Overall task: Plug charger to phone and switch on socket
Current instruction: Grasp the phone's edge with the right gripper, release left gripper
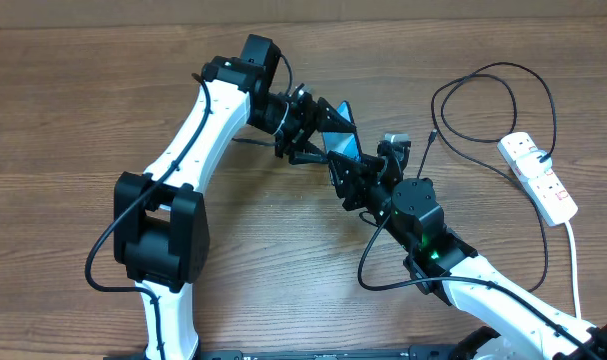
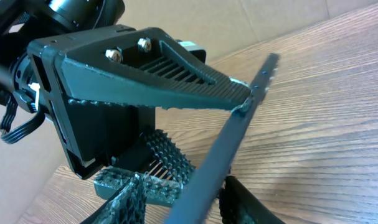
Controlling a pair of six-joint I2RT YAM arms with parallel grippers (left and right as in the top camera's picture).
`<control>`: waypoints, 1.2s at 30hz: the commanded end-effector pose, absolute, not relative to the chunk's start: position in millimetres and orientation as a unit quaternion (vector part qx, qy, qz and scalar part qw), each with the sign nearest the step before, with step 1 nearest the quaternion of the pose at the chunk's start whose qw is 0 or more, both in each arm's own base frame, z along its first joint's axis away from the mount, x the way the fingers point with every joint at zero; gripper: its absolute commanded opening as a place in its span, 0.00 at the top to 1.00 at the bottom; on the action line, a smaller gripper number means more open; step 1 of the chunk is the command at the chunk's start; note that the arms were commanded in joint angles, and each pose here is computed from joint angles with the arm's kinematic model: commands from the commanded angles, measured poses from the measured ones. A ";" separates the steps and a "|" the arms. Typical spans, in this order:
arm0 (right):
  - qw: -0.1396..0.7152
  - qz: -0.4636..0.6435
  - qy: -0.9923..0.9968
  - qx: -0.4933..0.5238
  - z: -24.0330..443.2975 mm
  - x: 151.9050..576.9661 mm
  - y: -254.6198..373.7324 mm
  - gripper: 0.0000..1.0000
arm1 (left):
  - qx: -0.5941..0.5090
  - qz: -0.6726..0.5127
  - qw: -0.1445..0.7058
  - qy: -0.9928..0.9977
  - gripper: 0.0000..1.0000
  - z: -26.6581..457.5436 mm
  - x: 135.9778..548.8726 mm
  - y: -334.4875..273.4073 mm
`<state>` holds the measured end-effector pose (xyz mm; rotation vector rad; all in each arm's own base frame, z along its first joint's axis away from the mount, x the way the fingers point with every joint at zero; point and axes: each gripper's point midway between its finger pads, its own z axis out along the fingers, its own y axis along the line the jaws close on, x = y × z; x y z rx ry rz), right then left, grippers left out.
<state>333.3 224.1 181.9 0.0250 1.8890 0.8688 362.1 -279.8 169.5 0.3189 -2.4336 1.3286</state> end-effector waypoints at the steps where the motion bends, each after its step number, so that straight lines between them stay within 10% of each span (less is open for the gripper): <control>1: 0.500 0.393 0.771 -0.019 193.7 324.9 239.9 0.62 | 0.085 0.474 0.176 -0.858 0.60 176.0 354.3 -297.3; 25: 0.499 0.380 0.779 -0.009 188.2 327.2 235.0 0.96 | 0.089 0.456 0.166 -0.870 0.59 169.0 356.0 -294.7; 36: 0.478 0.407 0.778 0.033 188.2 327.1 235.1 0.96 | 0.090 0.450 0.160 -0.874 0.44 166.4 358.4 -292.0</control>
